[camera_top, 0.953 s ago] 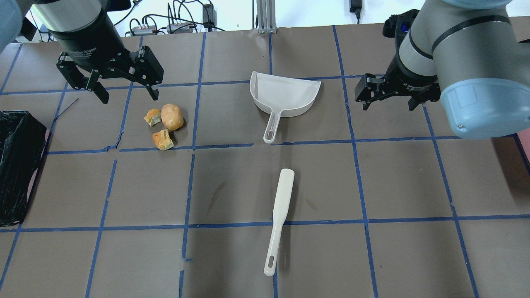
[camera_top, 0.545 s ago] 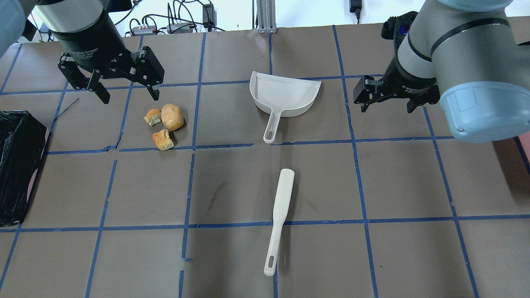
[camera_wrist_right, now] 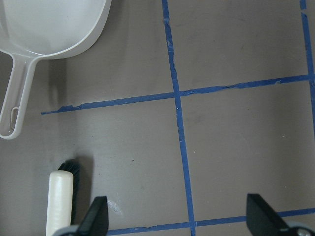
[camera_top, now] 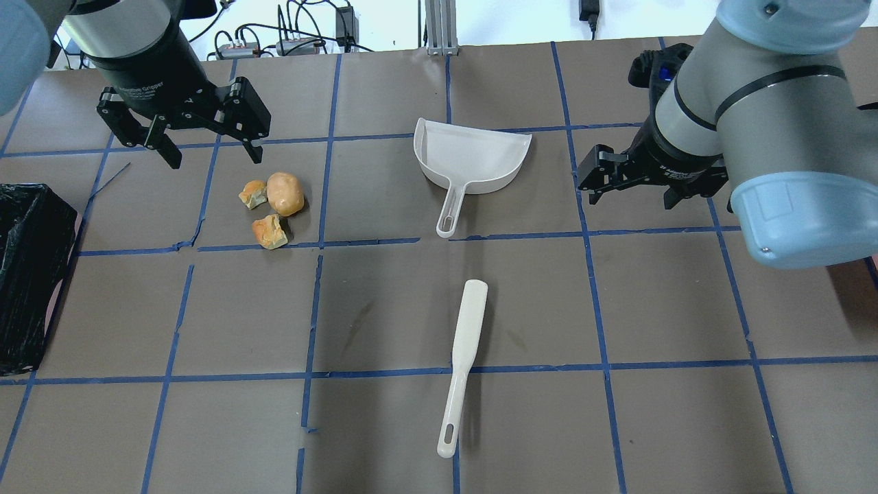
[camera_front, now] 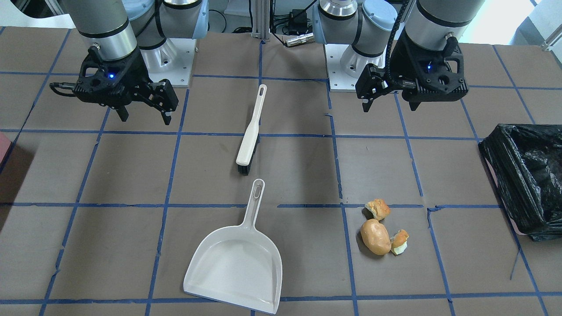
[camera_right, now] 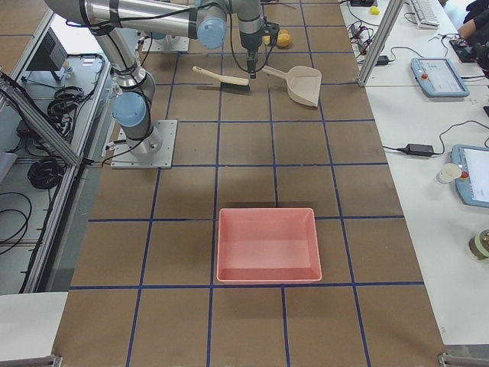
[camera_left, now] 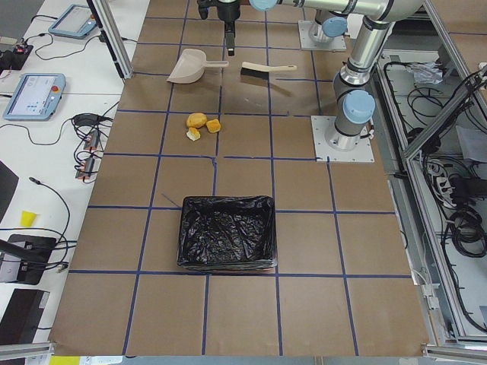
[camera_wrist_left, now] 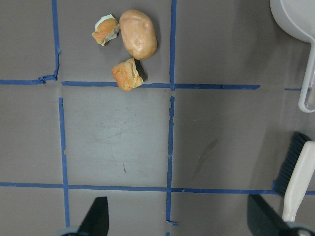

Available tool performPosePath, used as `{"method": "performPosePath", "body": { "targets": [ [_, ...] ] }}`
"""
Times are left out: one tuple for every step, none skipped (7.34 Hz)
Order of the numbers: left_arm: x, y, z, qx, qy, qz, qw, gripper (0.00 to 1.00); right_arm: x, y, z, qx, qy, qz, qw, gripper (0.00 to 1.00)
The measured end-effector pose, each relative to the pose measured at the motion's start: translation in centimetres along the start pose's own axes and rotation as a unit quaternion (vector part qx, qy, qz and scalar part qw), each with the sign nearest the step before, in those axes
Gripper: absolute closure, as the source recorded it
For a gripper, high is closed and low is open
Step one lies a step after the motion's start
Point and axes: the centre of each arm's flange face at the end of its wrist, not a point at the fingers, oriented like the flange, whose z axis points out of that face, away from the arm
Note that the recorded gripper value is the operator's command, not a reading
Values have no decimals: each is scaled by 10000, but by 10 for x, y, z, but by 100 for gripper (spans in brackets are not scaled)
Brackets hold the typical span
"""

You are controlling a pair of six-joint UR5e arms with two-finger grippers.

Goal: Sweep and dump trash in nearest bin
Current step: 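Move the left gripper toward the white dustpan handle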

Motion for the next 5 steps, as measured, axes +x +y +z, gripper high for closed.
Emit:
{"method": "performPosePath", "body": {
  "targets": [
    [-1, -1, 2, -19, 0, -8, 10000, 0, 22, -10, -3, 77, 33, -178, 9998, 1],
    [0, -2, 5, -51, 10, -14, 10000, 0, 53, -21, -5, 126, 72, -224, 9996, 1],
    [3, -3, 10, -97, 28, -15, 9999, 0, 79, -28, -3, 120, 102, -250, 9996, 1],
    [6, -2, 15, -143, 36, 19, 9999, 0, 92, -30, -2, 111, 115, -277, 9995, 1],
    [14, -3, 22, -195, 61, 100, 9997, 0, 97, -31, -2, 103, 114, -290, 9995, 1]
  ]
}}
